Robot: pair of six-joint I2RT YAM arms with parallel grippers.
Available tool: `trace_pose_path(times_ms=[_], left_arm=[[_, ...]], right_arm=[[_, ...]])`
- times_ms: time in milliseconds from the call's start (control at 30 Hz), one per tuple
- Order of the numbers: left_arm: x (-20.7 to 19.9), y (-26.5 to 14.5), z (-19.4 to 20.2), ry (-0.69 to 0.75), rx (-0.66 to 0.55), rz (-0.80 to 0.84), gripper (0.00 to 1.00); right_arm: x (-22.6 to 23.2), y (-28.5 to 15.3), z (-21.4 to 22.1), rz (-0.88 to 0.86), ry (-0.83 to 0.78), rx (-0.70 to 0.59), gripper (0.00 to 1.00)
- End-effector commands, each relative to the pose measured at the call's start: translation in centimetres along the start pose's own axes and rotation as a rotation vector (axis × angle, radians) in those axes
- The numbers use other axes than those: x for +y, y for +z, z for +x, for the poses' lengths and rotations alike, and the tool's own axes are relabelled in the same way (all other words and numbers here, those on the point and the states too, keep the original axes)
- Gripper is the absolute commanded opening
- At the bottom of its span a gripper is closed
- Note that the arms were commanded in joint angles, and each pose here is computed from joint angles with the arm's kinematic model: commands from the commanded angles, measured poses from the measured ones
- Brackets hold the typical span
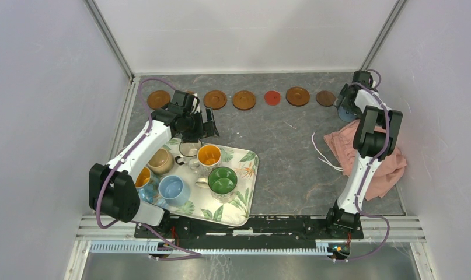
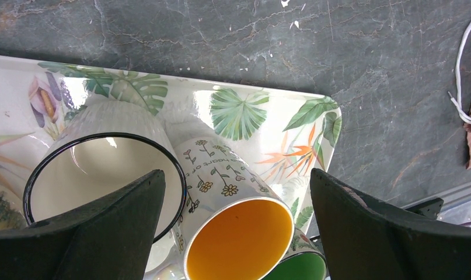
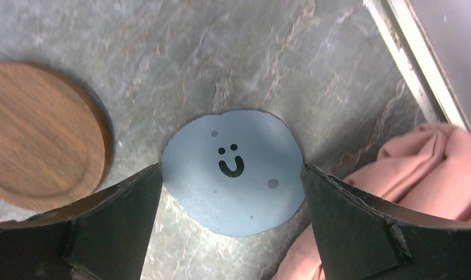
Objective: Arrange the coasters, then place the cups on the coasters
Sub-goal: Move the coaster to the center of the board.
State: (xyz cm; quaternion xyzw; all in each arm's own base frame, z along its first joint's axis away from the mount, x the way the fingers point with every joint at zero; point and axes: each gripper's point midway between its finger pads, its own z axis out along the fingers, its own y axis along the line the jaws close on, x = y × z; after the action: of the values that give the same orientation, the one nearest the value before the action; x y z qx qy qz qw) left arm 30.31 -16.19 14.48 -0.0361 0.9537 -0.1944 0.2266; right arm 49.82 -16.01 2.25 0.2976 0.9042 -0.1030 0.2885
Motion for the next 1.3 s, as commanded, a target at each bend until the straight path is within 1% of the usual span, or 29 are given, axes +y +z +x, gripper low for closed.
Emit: trace_pose_path(times_ms=[0, 300, 633, 933, 1267], left_arm=[[-0.2, -0.7, -1.2, 0.085, -0.051, 0.022, 1.0], [0.2, -0.8, -1.7, 0.088, -0.058, 0.0, 1.0], [0.8, -0.8, -2.2, 0.071, -0.06, -0.019, 1.0], [1.4, -0.2, -2.5, 0.055, -0.048, -0.032, 1.0], [1.8, 0.2, -2.6, 0.042, -0.034, -0.034, 1.0]], right_arm=[[0.1, 1.8, -0.8, -0.007, 0.046, 0.01, 0.95], [2.4, 3.6, -4.5, -0.078, 0.071, -0.059, 0.95], [2.5, 5.0, -5.8, -0.064, 0.082, -0.103, 0.95], [2.9, 5.2, -8.4, -0.057, 0.113, -0.182, 0.97], [3.2, 5.0, -10.0, -0.074, 0.127, -0.231, 0.98]])
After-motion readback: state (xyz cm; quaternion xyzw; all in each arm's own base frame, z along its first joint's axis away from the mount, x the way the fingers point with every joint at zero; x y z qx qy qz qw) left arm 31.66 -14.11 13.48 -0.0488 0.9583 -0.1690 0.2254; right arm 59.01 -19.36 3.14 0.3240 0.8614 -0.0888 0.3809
